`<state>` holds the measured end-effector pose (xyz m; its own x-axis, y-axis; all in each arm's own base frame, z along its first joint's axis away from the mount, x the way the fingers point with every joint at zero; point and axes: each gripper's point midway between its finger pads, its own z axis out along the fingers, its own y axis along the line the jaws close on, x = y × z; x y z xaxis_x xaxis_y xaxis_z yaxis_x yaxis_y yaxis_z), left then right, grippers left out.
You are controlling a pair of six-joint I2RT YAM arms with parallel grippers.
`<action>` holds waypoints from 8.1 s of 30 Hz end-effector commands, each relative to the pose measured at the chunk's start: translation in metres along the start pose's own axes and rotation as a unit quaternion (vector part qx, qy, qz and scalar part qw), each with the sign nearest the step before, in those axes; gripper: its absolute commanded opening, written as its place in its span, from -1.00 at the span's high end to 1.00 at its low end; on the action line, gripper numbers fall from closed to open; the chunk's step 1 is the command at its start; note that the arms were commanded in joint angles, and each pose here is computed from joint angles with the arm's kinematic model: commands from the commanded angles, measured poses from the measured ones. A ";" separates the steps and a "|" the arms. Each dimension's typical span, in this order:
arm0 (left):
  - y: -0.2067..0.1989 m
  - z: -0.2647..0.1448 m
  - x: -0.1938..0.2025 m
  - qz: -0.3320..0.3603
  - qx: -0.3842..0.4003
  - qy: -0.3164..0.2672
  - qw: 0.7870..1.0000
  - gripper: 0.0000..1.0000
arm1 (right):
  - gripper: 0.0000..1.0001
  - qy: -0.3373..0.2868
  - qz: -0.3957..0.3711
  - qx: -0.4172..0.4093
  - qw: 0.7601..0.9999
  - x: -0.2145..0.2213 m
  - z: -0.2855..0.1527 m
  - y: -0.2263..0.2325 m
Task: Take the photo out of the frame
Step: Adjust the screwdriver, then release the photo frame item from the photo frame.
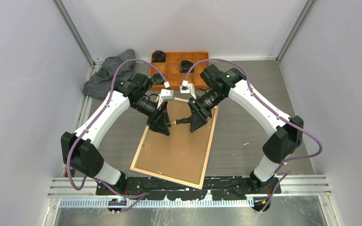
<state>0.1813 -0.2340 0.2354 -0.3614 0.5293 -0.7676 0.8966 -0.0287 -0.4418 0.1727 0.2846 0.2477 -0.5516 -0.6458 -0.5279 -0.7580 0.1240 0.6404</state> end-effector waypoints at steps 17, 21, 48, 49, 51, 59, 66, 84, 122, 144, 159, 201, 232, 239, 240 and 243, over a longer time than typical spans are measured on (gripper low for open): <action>0.019 0.000 -0.038 -0.017 -0.055 -0.062 0.996 0.99 | -0.36 -0.289 0.147 -0.027 0.946 -0.089 -0.045 -0.029; 0.032 -0.003 -0.043 -0.056 -0.057 -0.097 0.992 0.99 | -0.40 -0.355 0.123 -0.025 0.926 -0.098 -0.054 -0.027; 0.054 0.001 -0.039 -0.122 -0.018 -0.140 0.982 0.99 | 0.94 -0.416 0.141 -0.025 0.898 -0.121 -0.030 -0.032; 0.055 0.001 -0.039 -0.122 -0.021 -0.139 0.982 1.00 | 0.98 -0.415 0.140 -0.024 0.898 -0.122 -0.030 -0.031; 0.060 -0.004 -0.040 -0.123 -0.036 -0.140 0.982 0.98 | 0.99 -0.408 0.142 -0.011 0.902 -0.122 -0.032 -0.032; 0.113 -0.082 -0.031 -0.175 -0.176 -0.196 0.949 -0.48 | 0.99 -0.332 0.196 0.128 0.914 -0.114 -0.040 -0.068; 0.183 -0.114 0.047 -0.247 -0.361 -0.121 0.891 -0.54 | 0.99 -0.254 0.304 0.201 0.896 -0.101 -0.012 -0.130; 0.252 -0.106 0.131 -0.312 -0.430 -0.029 0.847 -0.34 | 0.99 -0.159 0.433 0.118 0.880 -0.129 0.112 -0.174; 0.262 -0.048 0.194 -0.365 -0.430 0.115 0.817 0.46 | 0.99 -0.083 0.471 0.072 0.875 -0.110 0.184 -0.172; 0.255 -0.052 0.196 -0.363 -0.428 0.140 0.816 0.24 | 0.99 -0.099 0.475 0.094 0.869 -0.110 0.168 -0.187; 0.247 -0.029 0.165 -0.341 -0.354 0.086 0.866 0.02 | 0.99 -0.098 0.478 0.085 0.869 -0.109 0.167 -0.187; 0.252 -0.019 0.189 -0.375 -0.391 0.158 0.826 0.99 | 0.99 -0.044 0.472 0.076 0.877 -0.091 0.199 -0.164; 0.252 -0.020 0.190 -0.383 -0.406 0.145 0.817 0.99 | 0.99 0.008 0.304 0.130 0.944 -0.066 0.189 -0.076; 0.250 -0.016 0.188 -0.385 -0.396 0.141 0.822 0.99 | 0.99 -0.002 0.246 0.137 0.959 -0.073 0.158 -0.069; 0.250 -0.016 0.188 -0.385 -0.394 0.141 0.822 0.99 | 0.99 -0.004 0.242 0.134 0.961 -0.074 0.152 -0.068; 0.249 -0.016 0.189 -0.387 -0.393 0.140 0.823 0.99 | 0.99 -0.018 0.223 0.124 0.967 -0.080 0.130 -0.060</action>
<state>0.3623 -0.1350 0.0251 -0.9029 0.2880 -0.3192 0.3714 0.8964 -0.2417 0.1972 0.4515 0.1214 -0.8768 -0.4653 -0.1214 -0.4298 0.6452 0.6316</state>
